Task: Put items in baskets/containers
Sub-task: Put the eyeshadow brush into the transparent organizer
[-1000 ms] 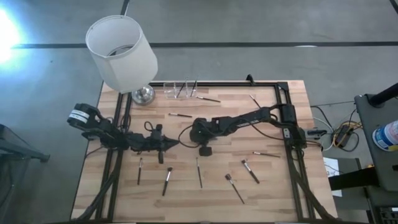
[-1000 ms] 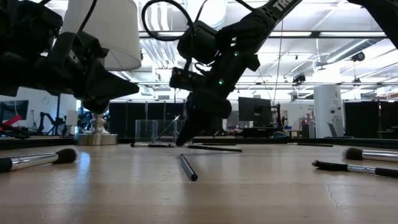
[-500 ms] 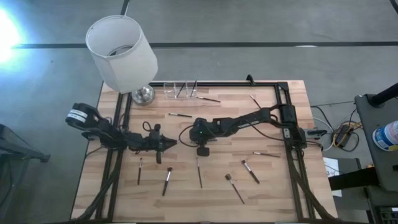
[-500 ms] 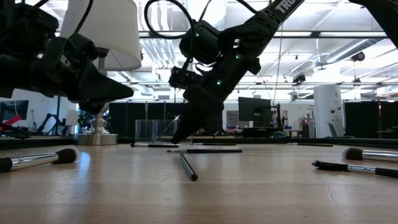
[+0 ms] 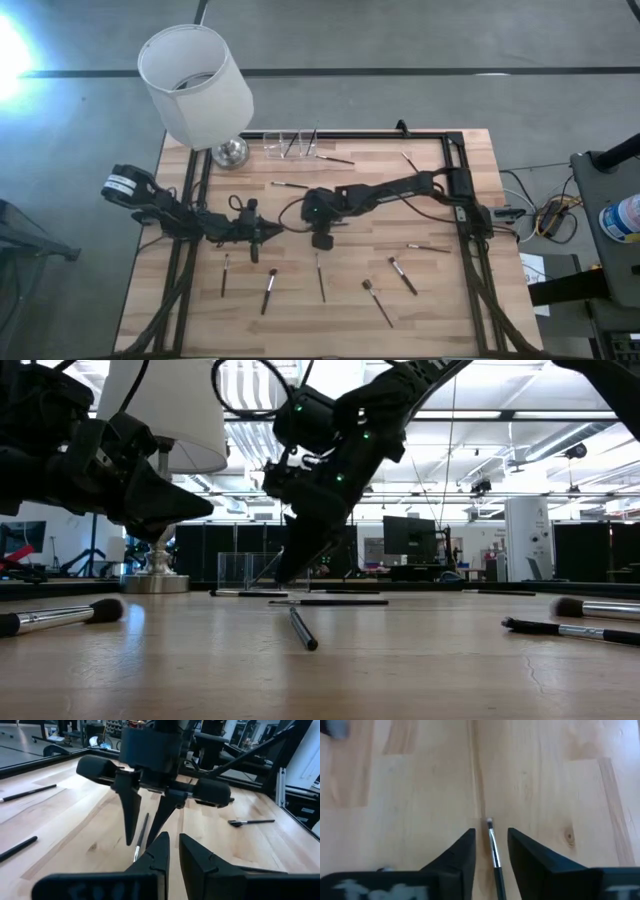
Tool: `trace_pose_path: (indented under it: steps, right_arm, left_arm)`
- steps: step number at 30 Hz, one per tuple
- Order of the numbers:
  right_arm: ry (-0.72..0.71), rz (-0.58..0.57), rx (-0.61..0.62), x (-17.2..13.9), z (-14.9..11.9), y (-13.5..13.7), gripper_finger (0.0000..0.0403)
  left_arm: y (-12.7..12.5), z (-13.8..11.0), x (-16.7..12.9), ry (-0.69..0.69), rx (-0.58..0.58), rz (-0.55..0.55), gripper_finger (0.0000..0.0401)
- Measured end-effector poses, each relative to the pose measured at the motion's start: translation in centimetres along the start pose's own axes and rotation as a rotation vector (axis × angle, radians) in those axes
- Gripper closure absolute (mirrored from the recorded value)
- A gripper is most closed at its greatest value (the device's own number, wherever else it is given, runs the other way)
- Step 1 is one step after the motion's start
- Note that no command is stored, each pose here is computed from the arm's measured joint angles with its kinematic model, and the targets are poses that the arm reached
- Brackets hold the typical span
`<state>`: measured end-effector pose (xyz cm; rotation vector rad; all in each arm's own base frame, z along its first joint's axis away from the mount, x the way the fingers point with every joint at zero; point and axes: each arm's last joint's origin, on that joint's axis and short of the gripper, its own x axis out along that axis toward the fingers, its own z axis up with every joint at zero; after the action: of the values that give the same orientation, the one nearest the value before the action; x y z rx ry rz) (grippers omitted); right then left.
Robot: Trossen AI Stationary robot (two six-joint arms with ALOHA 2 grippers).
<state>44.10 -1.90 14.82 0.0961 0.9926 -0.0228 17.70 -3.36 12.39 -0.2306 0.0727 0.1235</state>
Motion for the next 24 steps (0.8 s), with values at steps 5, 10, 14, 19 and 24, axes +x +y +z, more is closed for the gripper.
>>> trace_pose_path:
  steps: [5, 10, 14, 19, 24]
  right_arm:
    - [0.065, -0.003, -0.004, 1.2, 0.4, 0.0, 0.0274]
    - [0.118, -0.021, -0.03, 2.8, 1.2, -0.2, 0.0276]
    - [0.176, -0.029, -0.048, 3.6, 1.9, -0.2, 0.0289]
    - [0.229, -0.029, -0.052, 4.3, 2.1, -0.2, 0.0335]
    - [0.227, -0.028, -0.07, 4.0, 2.3, -0.1, 0.0388]
  left_arm:
    - [0.0, 0.0, 0.0, 0.001, 0.005, 0.0, 0.0367]
    - [0.0, -0.1, 0.0, 0.006, 0.013, 0.002, 0.0367]
    - [0.0, -0.1, 0.0, 0.009, 0.015, 0.002, 0.0367]
    - [0.1, -0.2, 0.0, 0.02, 0.016, 0.005, 0.0367]
    - [0.1, -0.2, 0.0, 0.023, 0.009, 0.006, 0.0367]
